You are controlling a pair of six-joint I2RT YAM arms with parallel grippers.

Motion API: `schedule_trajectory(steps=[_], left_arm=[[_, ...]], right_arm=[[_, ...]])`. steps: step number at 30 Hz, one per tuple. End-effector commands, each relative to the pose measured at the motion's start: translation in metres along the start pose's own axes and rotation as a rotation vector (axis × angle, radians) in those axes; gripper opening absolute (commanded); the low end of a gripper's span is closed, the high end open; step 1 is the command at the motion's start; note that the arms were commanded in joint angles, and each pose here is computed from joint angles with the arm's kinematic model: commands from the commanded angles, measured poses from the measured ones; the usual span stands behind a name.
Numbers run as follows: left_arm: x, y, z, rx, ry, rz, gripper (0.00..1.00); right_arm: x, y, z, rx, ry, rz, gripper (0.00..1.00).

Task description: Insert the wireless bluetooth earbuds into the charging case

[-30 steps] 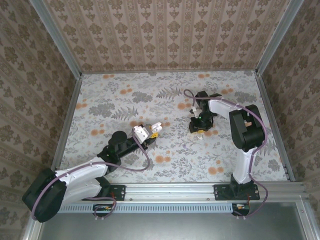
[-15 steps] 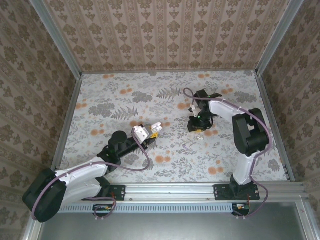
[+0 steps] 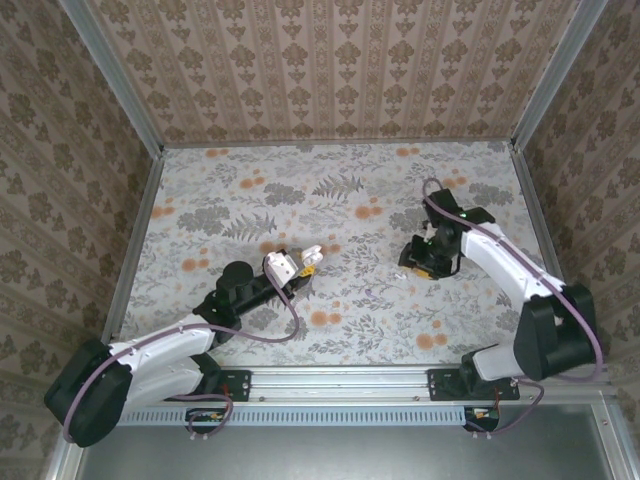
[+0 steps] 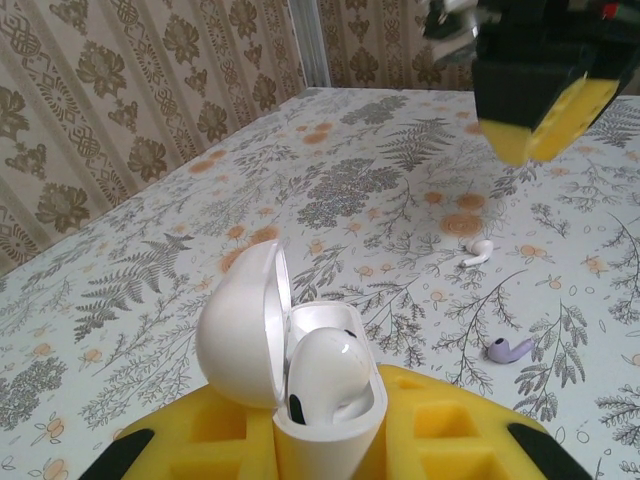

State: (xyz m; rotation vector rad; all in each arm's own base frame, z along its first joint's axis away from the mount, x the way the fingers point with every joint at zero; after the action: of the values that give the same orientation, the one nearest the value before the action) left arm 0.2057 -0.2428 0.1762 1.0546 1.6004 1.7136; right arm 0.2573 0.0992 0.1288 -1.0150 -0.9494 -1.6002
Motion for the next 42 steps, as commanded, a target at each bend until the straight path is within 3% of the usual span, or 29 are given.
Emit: schedule_trajectory(steps=[1,5,8,10,14,26,37,42], left_arm=[[0.002,0.011,-0.002,-0.029,-0.016,-0.032,0.12],[0.004,0.009,-0.002,-0.025,-0.016,-0.033,0.12],[0.005,0.009,-0.003,-0.016,-0.019,-0.042,0.11],[0.006,0.009,-0.003,-0.011,-0.017,-0.048,0.12],[0.009,0.008,0.000,-0.016,0.005,-0.052,0.12],[0.010,0.004,0.003,-0.008,0.016,-0.042,0.12],[0.013,0.002,0.007,-0.004,0.027,-0.032,0.12],[0.012,-0.002,0.009,0.004,0.028,-0.019,0.12]], right_arm=[[0.007,0.001,0.001,-0.230,0.115,-0.022,0.46],[-0.005,0.001,-0.016,-0.565,0.152,-0.047,0.57],[-0.024,-0.010,-0.023,-0.855,0.218,-0.039,0.49],[-0.028,-0.018,-0.030,-0.931,0.173,-0.036,0.49],[-0.022,-0.013,-0.036,-0.954,0.078,-0.085,0.49],[-0.058,0.004,-0.011,-1.052,0.083,-0.101,0.45],[-0.081,0.012,-0.016,-1.085,0.033,-0.085,0.45],[-0.085,0.014,-0.021,-1.100,0.027,-0.083,0.41]])
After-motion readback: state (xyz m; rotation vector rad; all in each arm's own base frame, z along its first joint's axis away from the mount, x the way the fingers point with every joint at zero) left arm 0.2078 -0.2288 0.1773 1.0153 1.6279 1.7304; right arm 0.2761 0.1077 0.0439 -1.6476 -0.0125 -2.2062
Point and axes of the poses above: each hand's point on the last joint's axis, 136 mm out from that joint toward the fingers, its own x axis back along the fingers, its own z axis along the line the jaws close on, y = z × x, the point moved 2 cm from there along x, back along the fingers, and after that the axes turned 12 degrees about x, right-handed, at the moved point
